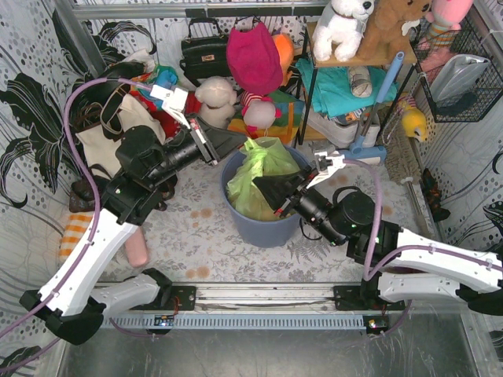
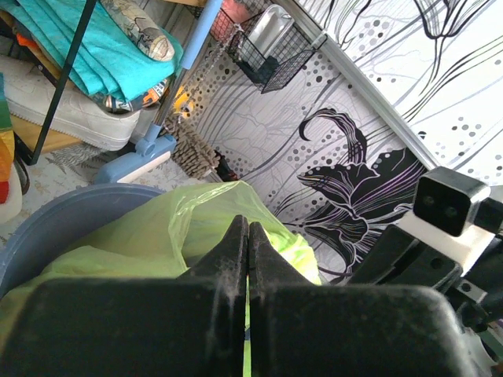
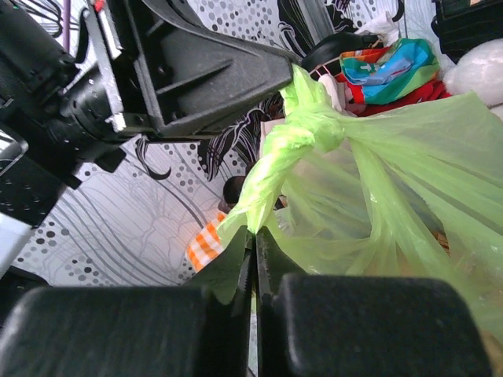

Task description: Tie the trash bag

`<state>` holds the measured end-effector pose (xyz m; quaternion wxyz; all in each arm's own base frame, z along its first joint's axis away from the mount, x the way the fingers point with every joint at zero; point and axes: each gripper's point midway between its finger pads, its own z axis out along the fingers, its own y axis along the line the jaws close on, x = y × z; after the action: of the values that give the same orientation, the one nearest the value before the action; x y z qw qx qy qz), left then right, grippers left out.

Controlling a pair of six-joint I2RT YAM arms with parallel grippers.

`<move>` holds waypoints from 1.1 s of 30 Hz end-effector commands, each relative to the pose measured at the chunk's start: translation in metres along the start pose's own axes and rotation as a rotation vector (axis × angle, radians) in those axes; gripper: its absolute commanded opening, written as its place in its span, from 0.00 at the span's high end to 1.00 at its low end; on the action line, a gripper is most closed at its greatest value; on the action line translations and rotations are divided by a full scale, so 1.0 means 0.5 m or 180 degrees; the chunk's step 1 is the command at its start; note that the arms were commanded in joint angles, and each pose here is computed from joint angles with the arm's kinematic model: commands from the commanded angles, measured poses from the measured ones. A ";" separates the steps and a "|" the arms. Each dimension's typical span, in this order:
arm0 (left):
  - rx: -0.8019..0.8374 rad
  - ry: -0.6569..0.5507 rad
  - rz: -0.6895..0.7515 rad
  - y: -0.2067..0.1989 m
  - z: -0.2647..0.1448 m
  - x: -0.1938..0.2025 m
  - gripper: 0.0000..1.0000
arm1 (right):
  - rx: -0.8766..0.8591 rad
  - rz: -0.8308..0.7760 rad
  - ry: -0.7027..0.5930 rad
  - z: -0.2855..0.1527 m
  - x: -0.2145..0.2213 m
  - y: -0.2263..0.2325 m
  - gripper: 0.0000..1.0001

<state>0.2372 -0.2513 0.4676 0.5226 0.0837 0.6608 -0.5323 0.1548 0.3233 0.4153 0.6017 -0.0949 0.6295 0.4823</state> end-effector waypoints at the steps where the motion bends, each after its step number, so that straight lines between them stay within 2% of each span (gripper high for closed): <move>1: -0.0009 -0.0128 0.0152 0.007 0.014 -0.022 1.00 | 0.0044 0.0150 0.0026 -0.022 -0.009 -0.005 1.00; 22: -0.0317 -0.0257 0.0619 0.064 0.048 -0.063 1.00 | 0.0419 0.0454 0.1243 -0.103 0.078 -0.020 1.00; 33: -0.0695 -0.0122 0.0844 0.167 0.100 -0.036 1.00 | 0.0411 0.0628 0.1898 -0.161 0.144 -0.013 1.00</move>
<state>0.3108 -0.2569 0.4274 0.5630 0.1045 0.7023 -0.4229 0.1067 0.3014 0.3379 0.3939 -0.1227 0.7987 0.4380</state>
